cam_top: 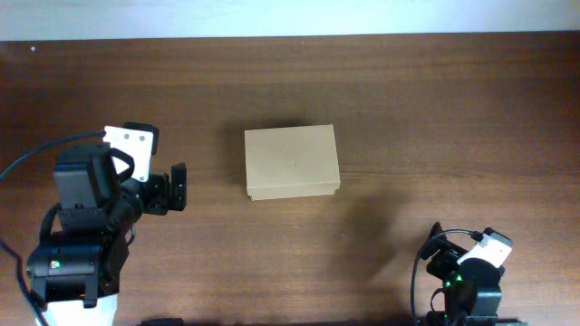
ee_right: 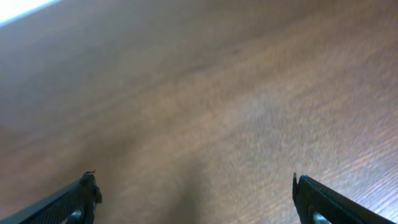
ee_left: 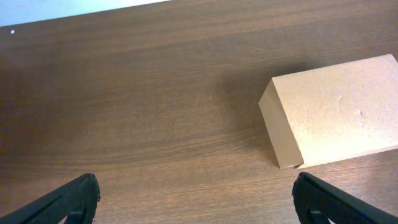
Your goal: Pack container
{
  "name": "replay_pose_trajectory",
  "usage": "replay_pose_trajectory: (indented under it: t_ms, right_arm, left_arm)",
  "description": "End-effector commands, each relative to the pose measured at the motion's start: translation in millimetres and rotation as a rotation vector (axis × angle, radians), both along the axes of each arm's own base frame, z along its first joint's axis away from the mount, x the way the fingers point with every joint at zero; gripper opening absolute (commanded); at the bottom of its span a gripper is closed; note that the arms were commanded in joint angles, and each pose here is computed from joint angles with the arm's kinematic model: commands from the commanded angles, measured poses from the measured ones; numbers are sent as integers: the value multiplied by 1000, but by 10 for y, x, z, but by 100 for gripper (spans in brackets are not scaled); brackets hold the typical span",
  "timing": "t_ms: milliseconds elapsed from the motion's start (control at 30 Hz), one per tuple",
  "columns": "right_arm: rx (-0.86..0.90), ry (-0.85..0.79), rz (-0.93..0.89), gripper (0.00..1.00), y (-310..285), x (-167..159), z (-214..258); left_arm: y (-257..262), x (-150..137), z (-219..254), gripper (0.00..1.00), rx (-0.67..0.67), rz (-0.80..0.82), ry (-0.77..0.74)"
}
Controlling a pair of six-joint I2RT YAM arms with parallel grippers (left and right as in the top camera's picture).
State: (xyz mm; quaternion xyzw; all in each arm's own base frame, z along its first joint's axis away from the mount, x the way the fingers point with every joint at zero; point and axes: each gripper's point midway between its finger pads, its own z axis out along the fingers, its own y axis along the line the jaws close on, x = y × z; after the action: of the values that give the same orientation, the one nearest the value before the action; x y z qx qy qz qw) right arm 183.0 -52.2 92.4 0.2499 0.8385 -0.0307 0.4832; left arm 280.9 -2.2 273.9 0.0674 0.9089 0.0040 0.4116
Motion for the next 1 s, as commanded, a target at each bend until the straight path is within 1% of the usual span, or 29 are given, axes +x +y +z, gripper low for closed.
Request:
replay_pose_trajectory:
  t_ms: [0,800,933,967]
  right_arm:
    - [12,13,-13,99,-10,2,-129]
    - [12,16,-12,99,-9,1,-141]
    - [12,16,-12,99,-9,1,-139]
    - [12,16,-12,99,-9,1,-141]
  left_arm:
    - [-11,4,4,100,-6,-4,-2]
    - [-11,4,1,99,-6,-4,-1]
    - [-25,-118,48,99,-5,-7,-39]
    - [-5,-156,50,100,12,-5,-59]
